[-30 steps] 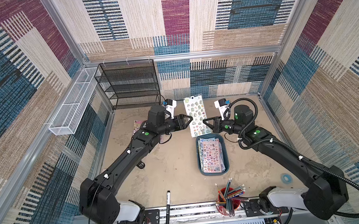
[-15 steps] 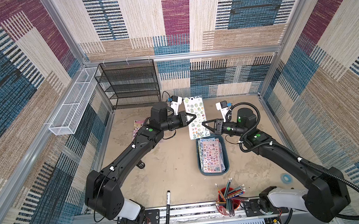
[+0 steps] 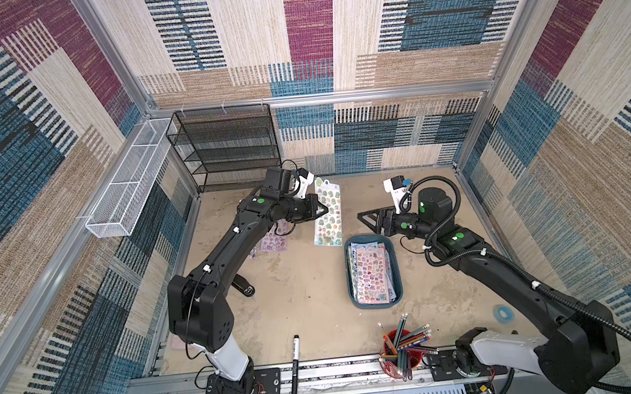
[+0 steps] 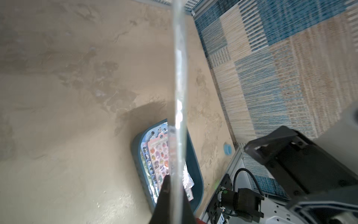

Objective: Take the stickers out of the storage box
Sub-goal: Pick up the sticker from the storage box.

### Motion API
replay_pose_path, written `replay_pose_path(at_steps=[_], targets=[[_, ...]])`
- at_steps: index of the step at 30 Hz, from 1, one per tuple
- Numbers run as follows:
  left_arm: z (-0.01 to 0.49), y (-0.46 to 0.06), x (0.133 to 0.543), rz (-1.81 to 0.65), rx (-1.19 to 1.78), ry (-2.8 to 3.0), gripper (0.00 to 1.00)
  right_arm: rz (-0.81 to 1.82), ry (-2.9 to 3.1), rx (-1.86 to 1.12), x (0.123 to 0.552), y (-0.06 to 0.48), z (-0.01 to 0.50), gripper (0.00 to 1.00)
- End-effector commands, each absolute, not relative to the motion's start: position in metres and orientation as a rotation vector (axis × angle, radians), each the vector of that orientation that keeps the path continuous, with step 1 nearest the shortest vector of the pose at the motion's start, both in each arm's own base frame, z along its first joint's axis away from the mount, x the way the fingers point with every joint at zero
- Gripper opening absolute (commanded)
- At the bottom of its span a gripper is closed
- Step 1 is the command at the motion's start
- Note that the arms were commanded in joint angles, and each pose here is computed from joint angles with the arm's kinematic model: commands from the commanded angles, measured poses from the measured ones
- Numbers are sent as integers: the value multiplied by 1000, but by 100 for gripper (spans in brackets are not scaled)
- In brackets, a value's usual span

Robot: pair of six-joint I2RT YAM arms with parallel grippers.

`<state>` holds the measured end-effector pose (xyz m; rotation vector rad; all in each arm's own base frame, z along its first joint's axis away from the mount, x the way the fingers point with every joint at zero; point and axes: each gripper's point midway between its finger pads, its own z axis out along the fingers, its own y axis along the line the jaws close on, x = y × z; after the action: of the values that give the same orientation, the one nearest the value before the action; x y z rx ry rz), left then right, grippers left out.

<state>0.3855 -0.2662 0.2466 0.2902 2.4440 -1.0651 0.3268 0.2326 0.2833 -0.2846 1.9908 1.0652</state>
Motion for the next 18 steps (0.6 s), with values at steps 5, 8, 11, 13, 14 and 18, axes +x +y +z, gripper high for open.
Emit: replay_pose_path(at_steps=[5,8,11,13,14,18], targets=[[184,-242,402,-845,245,2648,0,921,2052,-264,330,217,264,65],[163,-237,415,-792,198,2702,0,901,2054,-259,330,214,263,65],[142,-232,428,-762,153,2746,0,885,2055,-254,331,212,263,68],[131,-232,434,-764,133,2766,0,872,2056,-252,331,210,263,70],[126,-232,439,-761,126,2768,0,863,2061,-248,331,209,261,71],[106,-233,453,-772,110,2789,0,852,2072,-245,331,208,257,72]])
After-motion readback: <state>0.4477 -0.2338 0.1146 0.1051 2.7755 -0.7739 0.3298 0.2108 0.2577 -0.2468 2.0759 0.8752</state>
